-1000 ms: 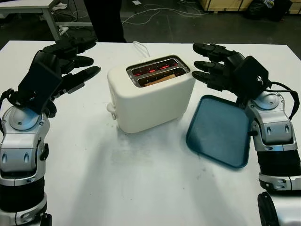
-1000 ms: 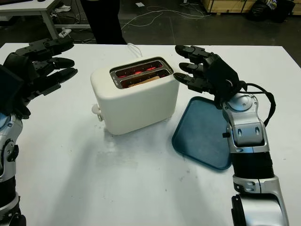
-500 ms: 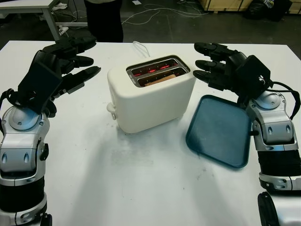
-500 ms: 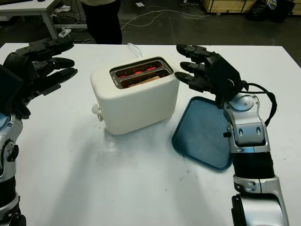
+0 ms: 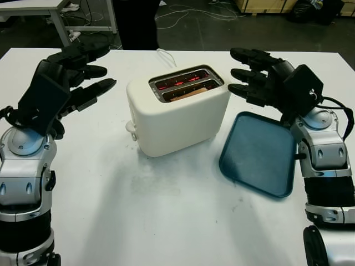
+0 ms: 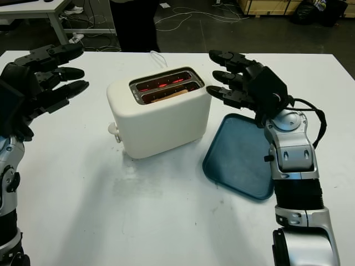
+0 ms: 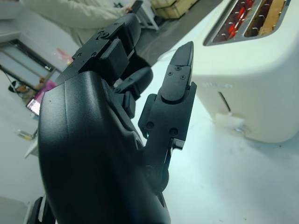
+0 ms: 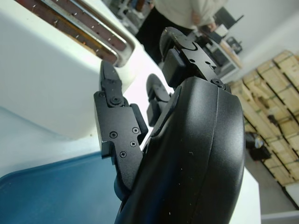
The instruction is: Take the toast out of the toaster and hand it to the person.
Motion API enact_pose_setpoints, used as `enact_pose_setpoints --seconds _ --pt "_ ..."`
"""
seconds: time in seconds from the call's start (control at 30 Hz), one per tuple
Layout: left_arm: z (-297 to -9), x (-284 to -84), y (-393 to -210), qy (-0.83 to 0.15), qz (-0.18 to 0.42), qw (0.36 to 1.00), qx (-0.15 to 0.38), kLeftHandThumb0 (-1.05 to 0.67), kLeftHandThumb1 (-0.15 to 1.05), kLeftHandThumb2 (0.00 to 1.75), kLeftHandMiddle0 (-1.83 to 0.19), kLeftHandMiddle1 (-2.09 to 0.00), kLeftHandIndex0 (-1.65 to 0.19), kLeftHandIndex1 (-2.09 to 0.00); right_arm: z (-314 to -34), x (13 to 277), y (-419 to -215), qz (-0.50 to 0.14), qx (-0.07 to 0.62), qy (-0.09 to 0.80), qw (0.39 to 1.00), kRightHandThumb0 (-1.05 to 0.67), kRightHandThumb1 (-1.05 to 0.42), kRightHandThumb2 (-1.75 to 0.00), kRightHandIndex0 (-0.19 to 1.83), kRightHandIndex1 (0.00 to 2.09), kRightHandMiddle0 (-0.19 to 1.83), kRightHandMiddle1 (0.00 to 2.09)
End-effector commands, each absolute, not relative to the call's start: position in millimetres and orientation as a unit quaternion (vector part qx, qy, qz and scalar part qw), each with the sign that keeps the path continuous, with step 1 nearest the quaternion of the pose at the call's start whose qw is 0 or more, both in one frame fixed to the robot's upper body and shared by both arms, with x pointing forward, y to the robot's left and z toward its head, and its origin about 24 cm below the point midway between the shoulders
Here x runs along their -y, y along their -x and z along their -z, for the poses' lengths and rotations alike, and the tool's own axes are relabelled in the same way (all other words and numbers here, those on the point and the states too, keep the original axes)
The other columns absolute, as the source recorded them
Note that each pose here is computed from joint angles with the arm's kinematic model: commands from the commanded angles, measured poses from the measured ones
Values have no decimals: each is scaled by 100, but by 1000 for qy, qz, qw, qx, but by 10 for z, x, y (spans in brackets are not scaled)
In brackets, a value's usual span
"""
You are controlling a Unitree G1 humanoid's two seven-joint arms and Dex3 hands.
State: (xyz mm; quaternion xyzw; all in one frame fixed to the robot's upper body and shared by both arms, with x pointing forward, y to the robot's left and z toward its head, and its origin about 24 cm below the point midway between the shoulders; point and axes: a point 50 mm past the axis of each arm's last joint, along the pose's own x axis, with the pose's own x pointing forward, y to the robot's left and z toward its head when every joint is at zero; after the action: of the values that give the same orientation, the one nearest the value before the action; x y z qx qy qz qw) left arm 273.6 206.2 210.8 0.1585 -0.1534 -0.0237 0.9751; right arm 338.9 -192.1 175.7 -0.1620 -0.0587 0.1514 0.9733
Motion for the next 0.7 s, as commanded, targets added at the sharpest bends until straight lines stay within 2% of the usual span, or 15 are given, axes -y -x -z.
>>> enact_pose_setpoints --seconds 0.0,0.3,0.47,0.53,0.67 --pt "-2116 -2053 -2715 -154 24 976 154 -19 92 7 -24 -86 -57 -9 -1794 1926 -3397 -155 72 155 973 3 -85 -9 31 19 38 0" --pt "-2105 -2039 -2710 -154 29 976 151 -20 92 7 -26 -87 -58 -10 -1780 1942 -3395 -150 68 160 973 -2 -86 -6 33 21 39 1" --pt "-2111 -2036 -2702 -151 24 977 150 -21 91 6 -26 -86 -58 -10 -1796 1937 -3393 -157 76 149 973 11 -91 -8 30 19 38 0" --pt "-2104 -2038 -2704 -147 26 977 151 -20 92 6 -26 -86 -57 -10 -1788 1940 -3394 -160 76 149 973 17 -92 -14 29 20 37 0" --pt "-2093 -2043 -2709 -152 26 977 150 -20 92 7 -27 -87 -58 -10 -1789 1935 -3387 -156 74 164 971 18 -90 -20 31 22 39 1"
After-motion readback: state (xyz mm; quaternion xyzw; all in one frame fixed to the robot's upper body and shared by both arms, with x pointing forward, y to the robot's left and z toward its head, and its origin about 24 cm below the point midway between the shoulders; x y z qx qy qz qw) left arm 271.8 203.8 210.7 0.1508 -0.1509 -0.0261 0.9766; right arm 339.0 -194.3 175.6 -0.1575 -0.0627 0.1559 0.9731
